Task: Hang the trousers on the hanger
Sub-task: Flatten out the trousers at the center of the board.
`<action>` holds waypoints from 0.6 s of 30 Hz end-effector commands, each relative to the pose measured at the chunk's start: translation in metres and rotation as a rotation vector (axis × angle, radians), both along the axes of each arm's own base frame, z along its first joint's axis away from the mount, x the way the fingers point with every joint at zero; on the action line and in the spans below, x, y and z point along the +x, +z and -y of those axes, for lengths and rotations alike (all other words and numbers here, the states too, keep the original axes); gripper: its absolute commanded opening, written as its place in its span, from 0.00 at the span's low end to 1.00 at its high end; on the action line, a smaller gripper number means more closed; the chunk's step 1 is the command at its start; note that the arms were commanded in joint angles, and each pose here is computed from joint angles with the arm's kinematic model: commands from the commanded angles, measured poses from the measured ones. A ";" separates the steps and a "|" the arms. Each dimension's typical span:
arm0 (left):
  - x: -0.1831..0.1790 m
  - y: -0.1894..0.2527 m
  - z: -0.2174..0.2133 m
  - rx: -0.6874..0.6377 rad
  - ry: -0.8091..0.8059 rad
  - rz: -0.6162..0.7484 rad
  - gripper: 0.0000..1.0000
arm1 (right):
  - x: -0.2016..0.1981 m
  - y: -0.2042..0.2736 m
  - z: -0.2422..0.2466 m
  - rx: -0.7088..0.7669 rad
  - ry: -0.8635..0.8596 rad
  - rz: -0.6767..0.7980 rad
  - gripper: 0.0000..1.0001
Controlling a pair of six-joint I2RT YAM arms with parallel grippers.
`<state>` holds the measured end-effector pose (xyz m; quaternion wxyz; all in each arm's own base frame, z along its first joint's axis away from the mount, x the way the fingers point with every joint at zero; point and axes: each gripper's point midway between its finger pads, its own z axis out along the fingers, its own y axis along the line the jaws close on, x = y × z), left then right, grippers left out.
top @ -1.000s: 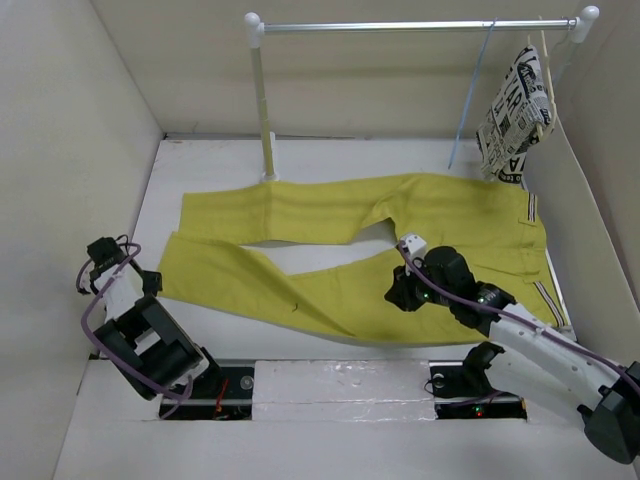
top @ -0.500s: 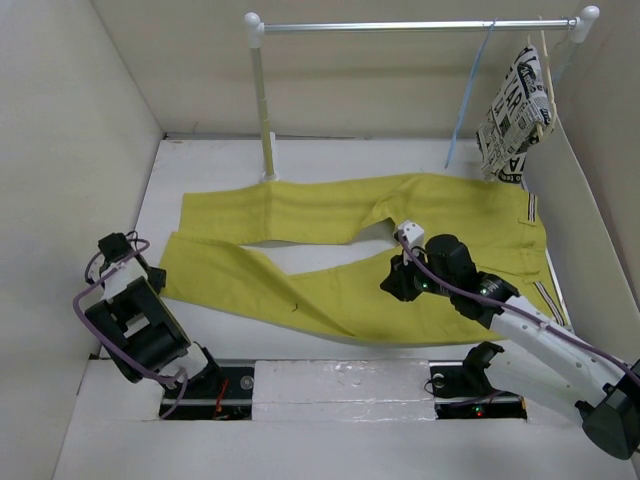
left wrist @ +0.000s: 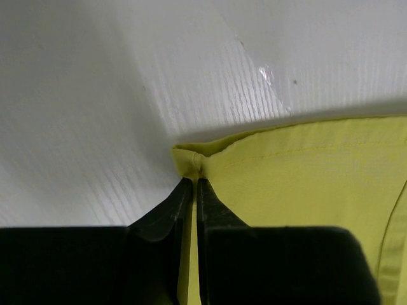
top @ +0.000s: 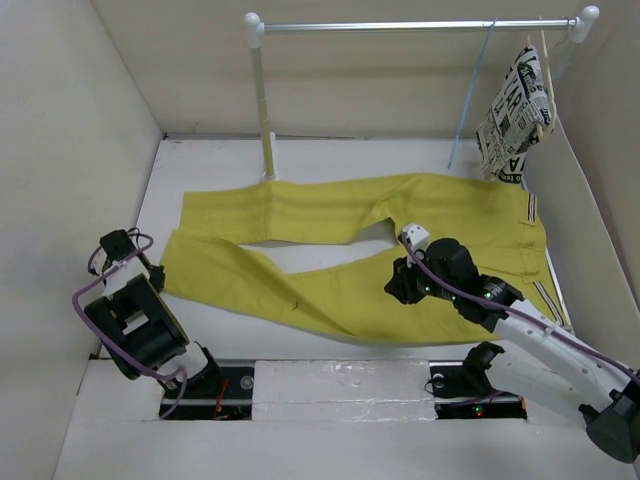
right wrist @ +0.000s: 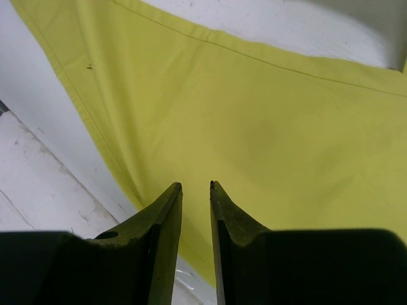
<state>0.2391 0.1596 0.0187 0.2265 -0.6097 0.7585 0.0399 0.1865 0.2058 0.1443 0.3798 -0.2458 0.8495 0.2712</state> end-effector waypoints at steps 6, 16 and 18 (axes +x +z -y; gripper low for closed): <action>0.023 0.090 0.040 0.116 -0.145 0.164 0.00 | 0.011 -0.003 0.061 -0.095 -0.263 -0.015 0.40; 0.003 0.233 0.042 0.338 -0.096 0.348 0.00 | 0.020 -0.011 0.091 -0.099 -0.369 -0.054 0.46; -0.004 0.245 0.045 0.358 -0.095 0.362 0.00 | 0.020 -0.011 0.086 -0.096 -0.366 -0.059 0.48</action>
